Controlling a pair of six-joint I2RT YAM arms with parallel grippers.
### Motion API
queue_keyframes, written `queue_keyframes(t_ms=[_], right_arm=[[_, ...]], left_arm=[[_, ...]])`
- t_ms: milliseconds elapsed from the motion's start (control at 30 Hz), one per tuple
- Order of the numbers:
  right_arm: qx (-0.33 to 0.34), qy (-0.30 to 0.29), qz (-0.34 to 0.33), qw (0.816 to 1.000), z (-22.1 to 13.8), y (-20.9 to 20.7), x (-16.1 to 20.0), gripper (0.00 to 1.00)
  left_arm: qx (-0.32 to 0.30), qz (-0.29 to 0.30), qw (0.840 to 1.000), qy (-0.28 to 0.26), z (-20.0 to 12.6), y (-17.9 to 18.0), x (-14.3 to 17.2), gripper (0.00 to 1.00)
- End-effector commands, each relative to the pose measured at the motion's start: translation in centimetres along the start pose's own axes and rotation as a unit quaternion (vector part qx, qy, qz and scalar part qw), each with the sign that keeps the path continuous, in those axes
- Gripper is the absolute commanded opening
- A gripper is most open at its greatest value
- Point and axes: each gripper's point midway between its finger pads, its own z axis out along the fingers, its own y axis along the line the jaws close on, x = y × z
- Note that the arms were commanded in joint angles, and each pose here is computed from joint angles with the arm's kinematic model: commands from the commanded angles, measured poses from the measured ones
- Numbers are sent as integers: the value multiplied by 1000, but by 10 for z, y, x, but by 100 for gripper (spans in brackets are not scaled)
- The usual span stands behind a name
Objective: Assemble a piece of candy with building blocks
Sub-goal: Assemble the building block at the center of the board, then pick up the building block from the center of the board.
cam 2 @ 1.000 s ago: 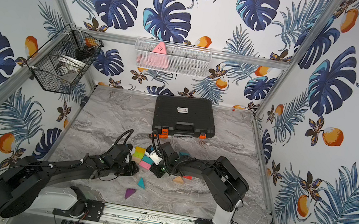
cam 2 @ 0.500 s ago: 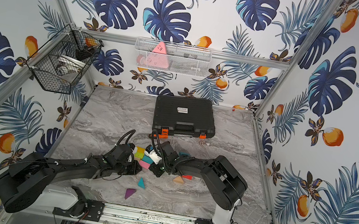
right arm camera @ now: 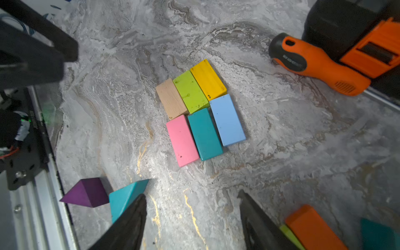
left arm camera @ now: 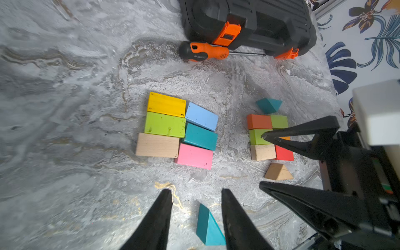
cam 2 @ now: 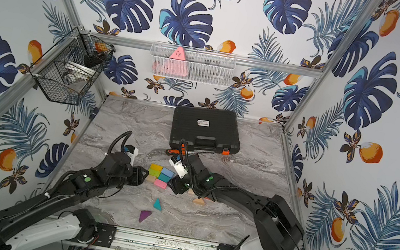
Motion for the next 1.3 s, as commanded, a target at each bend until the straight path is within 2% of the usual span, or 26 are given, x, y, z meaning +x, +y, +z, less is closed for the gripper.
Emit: queue_keyframes(t_ms=[0, 100, 167, 267, 400, 500, 600, 833, 933, 1267], right_arm=[[11, -10, 29, 999, -20, 0, -8, 49], [10, -26, 67, 997, -37, 3, -13, 64], [7, -27, 105, 994, -43, 6, -11, 69], [-8, 8, 161, 987, -45, 18, -4, 70], [7, 54, 174, 983, -34, 48, 5, 70], [22, 83, 186, 979, -19, 66, 11, 70], [63, 100, 201, 973, -7, 63, 18, 70], [73, 136, 201, 967, 16, 78, 30, 70], [56, 138, 197, 969, 23, 91, 23, 68], [94, 165, 176, 966, 29, 86, 37, 48]], left_arm=[[-62, 30, 997, -22, -33, 16, -10, 36], [-79, 32, 995, -58, -66, 15, -26, 42], [-63, 30, 995, -66, -80, 6, -30, 44], [-55, 35, 995, -77, -103, -2, -36, 45], [-55, 47, 992, -99, -131, -7, -45, 47], [-50, 48, 991, -113, -142, -8, -47, 47], [-45, 46, 991, -120, -142, -7, -46, 48], [-49, 49, 991, -117, -139, -7, -47, 48], [-48, 48, 990, -121, -139, -6, -47, 48], [-46, 48, 991, -120, -138, -6, -47, 48]])
